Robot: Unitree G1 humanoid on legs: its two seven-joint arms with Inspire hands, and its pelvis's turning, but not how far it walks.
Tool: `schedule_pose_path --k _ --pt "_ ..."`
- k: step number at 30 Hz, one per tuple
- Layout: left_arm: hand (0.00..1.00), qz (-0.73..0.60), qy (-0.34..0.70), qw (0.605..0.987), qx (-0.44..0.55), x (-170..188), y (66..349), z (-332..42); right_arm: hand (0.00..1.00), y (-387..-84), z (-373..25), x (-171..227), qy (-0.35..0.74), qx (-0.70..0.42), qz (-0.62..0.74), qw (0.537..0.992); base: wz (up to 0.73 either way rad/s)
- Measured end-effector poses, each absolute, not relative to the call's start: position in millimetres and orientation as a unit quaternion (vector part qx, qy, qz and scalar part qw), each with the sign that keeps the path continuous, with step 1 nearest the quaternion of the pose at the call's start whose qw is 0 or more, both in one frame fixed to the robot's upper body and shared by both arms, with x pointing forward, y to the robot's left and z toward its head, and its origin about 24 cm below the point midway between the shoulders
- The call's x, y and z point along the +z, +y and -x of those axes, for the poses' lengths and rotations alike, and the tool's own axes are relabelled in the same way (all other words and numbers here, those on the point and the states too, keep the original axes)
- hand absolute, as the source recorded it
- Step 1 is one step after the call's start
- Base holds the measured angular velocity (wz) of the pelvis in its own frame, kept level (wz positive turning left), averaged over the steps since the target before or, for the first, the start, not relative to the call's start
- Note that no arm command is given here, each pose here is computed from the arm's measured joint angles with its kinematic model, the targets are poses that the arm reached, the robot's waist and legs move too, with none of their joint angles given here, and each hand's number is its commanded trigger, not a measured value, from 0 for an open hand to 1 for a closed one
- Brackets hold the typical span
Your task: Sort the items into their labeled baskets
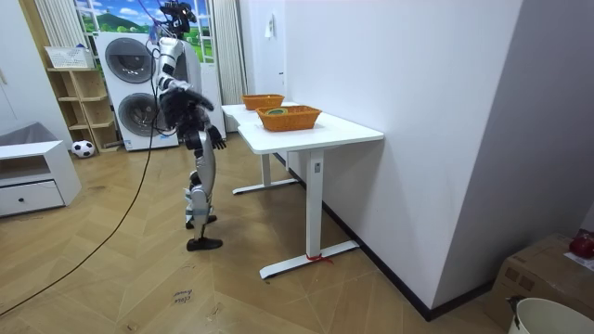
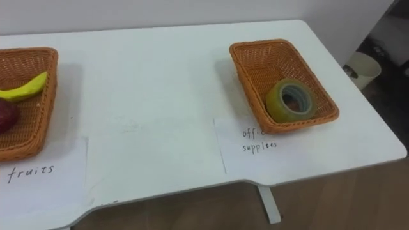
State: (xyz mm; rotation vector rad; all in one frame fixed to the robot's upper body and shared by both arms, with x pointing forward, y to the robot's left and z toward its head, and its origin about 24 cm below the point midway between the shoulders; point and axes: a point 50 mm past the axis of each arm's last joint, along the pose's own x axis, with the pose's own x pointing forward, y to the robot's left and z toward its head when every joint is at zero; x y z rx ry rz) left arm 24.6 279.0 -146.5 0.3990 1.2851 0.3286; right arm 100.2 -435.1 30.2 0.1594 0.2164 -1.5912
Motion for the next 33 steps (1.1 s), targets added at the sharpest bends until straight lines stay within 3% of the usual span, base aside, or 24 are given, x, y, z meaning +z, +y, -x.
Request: schedule_pose_path --k 11,17,25,33 --pt "0.0 -0.169 0.593 0.772 0.153 -148.0 275.1 -24.2 0.0 -407.9 -55.2 -39.1 0.22 -0.73 -0.112 0.638 -0.04" --pt "0.0 -0.12 0.594 0.776 0.174 -152.2 264.7 -21.9 0.0 -363.2 -36.2 -84.9 0.311 -0.697 -0.14 0.631 -0.02" --pt "0.0 -0.066 0.598 0.775 0.193 -157.9 252.3 -14.4 0.0 -307.4 -38.5 -123.1 0.406 -0.604 -0.142 0.671 -0.02" --pt "0.0 -0.039 0.59 0.784 0.187 -161.7 237.6 -16.4 0.0 -274.2 -49.2 -139.6 0.448 -0.501 -0.142 0.727 0.1"
